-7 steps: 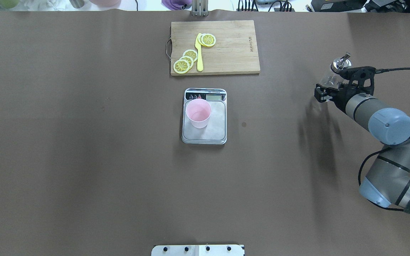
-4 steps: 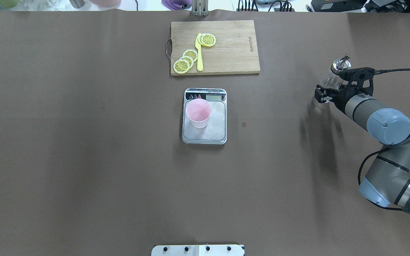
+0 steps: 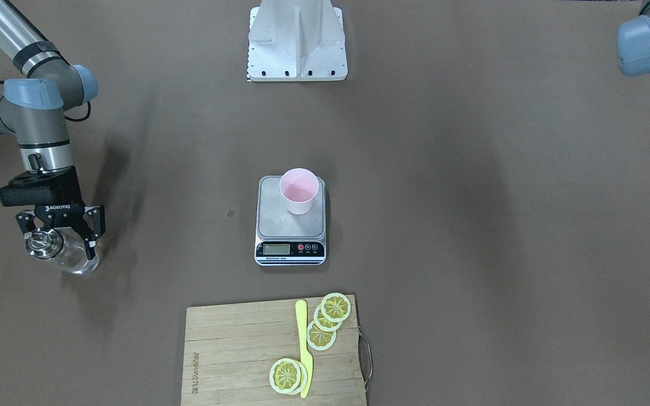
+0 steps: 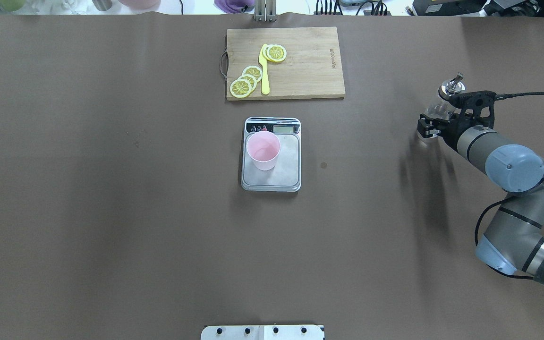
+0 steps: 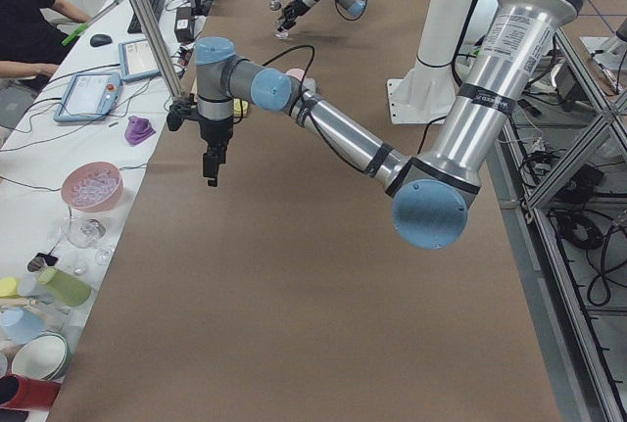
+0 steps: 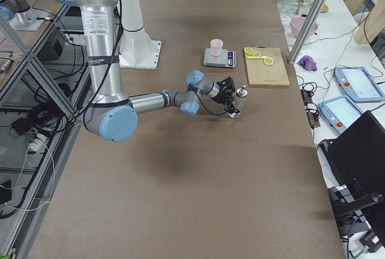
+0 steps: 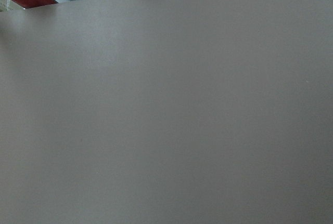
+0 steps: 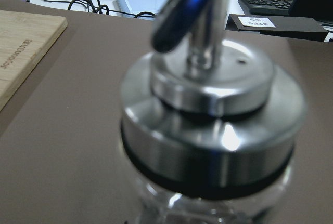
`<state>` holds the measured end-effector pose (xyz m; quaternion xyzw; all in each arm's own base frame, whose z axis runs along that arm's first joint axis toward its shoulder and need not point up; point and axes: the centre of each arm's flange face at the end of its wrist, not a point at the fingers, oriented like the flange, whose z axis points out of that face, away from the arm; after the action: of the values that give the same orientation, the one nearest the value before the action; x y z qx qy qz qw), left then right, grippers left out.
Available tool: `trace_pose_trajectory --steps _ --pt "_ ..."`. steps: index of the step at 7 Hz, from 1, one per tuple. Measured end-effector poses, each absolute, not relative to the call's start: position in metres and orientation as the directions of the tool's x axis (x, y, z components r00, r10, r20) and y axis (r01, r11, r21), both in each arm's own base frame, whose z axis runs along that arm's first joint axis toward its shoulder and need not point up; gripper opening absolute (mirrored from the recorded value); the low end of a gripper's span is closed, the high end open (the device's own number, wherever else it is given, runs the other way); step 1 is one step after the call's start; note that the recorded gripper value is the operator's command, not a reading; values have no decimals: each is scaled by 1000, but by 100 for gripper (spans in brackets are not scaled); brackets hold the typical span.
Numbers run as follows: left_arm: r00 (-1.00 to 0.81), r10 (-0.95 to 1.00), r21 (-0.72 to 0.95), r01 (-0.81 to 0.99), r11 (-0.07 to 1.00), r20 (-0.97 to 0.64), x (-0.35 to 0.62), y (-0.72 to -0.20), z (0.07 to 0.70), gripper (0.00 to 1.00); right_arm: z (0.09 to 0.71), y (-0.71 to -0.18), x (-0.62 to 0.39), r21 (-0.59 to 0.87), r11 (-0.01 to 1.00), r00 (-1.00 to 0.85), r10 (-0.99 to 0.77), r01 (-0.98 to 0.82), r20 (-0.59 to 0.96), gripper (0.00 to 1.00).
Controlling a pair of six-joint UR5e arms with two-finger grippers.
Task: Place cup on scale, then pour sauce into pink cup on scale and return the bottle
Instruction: 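Lower the sauce bottle onto the table and open the right gripper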
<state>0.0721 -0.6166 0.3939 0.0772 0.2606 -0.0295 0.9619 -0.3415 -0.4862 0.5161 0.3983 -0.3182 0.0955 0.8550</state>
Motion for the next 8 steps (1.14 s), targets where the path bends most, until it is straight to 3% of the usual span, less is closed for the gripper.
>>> trace_pose_trajectory --steps 1,2,8 --pt "863 -18 132 98 986 -506 72 -617 394 98 516 -486 -341 621 664 780 -91 -415 619 89" --pt "863 -18 132 98 986 -505 72 -617 394 98 517 -486 -341 623 665 781 -94 -412 617 99" --pt "863 -16 136 99 986 -506 72 -617 390 98 527 -474 -333 615 678 784 -91 -403 614 99"
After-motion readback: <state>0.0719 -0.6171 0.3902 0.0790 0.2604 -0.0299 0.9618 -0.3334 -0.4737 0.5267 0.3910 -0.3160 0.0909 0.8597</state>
